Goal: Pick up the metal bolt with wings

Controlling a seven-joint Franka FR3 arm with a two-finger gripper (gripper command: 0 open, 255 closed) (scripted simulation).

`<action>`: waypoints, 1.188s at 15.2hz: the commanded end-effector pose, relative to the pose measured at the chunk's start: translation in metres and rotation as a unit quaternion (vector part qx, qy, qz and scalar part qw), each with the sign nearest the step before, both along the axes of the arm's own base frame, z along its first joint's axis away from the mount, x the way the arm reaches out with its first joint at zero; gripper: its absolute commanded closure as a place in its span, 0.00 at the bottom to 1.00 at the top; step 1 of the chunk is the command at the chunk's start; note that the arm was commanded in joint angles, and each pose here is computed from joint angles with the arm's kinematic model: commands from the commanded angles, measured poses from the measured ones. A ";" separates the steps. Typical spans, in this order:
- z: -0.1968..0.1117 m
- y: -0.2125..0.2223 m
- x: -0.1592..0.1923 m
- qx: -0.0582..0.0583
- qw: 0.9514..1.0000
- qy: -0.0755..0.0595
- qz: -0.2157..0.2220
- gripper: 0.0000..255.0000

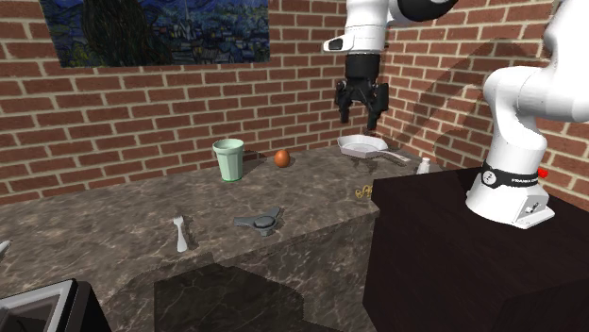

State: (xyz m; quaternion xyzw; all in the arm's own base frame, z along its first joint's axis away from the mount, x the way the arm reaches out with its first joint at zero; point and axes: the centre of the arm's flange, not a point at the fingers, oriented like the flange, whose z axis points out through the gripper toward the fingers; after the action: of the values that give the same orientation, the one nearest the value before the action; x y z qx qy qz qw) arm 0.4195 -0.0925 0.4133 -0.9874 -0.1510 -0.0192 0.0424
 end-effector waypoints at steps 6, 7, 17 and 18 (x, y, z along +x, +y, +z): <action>-0.069 -0.046 0.050 0.010 1.000 0.003 0.029 0.00; -0.079 -0.052 0.057 0.011 0.999 0.004 0.033 0.00; -0.180 -0.107 0.131 0.027 0.997 0.009 0.073 0.00; -0.190 -0.112 0.138 0.028 0.997 0.010 0.078 0.00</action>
State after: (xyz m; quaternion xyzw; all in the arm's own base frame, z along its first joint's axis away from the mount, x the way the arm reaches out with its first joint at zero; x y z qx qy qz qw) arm 0.5490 -0.1978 0.2321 -0.9726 -0.2212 -0.0108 0.0711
